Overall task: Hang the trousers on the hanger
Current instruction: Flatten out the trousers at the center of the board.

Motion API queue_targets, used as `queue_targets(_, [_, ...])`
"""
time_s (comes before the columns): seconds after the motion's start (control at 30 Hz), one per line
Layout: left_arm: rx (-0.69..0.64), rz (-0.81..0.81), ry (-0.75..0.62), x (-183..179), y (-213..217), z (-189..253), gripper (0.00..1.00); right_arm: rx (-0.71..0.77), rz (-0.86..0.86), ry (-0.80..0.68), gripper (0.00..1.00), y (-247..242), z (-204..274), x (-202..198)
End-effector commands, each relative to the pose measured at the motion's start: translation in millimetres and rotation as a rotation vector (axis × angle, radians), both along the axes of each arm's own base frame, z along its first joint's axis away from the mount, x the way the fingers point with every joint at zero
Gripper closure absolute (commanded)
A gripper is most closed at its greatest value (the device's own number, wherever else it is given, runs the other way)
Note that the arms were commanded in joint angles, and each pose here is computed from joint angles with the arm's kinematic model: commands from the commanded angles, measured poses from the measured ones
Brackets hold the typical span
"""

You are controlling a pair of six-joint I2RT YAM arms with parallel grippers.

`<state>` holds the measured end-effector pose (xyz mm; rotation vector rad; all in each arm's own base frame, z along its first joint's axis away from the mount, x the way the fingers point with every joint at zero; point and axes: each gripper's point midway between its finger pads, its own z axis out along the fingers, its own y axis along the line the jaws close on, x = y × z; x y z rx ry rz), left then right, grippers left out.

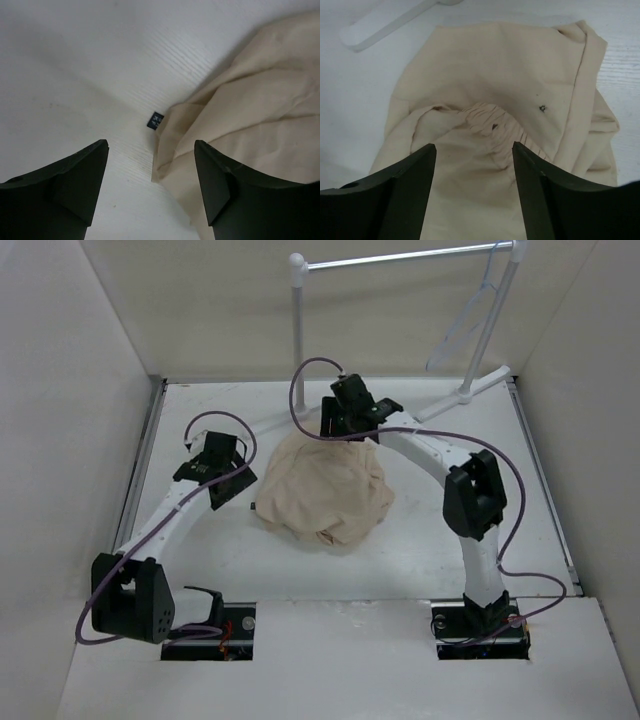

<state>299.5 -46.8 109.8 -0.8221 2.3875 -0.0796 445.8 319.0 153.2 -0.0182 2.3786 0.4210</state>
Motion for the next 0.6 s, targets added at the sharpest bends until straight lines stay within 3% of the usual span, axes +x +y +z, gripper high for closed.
queue_targets(0.0, [-0.049, -0.039, -0.051, -7.1, -16.4, 5.3, 0.29, -0.016, 0.012, -0.007, 0.29, 12.9, -4.0, 8.7])
queue_targets(0.13, [-0.114, -0.049, -0.058, -13.9, -23.3, -2.2, 0.25, -0.045, 0.068, 0.040, 0.31, 33.2, -31.7, -2.3])
queue_targets(0.17, [-0.128, -0.050, -0.054, -15.5, -24.0, -5.6, 0.25, -0.047, 0.077, 0.052, 0.41, 36.5, -37.0, -3.1])
queue_targets(0.23, [-0.148, -0.046, -0.036, -19.4, -23.3, -11.9, 0.25, -0.034, 0.066, 0.060, 0.73, 38.3, -34.6, -2.9])
queue_targets(0.3, [-0.166, -0.037, -0.037, -21.2, -21.2, -12.7, 0.25, -0.008, 0.044, 0.013, 0.89, 37.1, -8.9, -1.4])
queue_targets(0.43, [-0.179, -0.030, -0.081, -15.4, -20.7, -3.0, 0.26, 0.017, -0.020, -0.136, 0.96, 6.5, 73.2, -16.0])
queue_targets(0.57, [-0.184, -0.043, -0.094, -7.3, -27.0, 3.1, 0.26, 0.085, -0.062, -0.196, 0.97, -46.0, 126.2, -76.1])
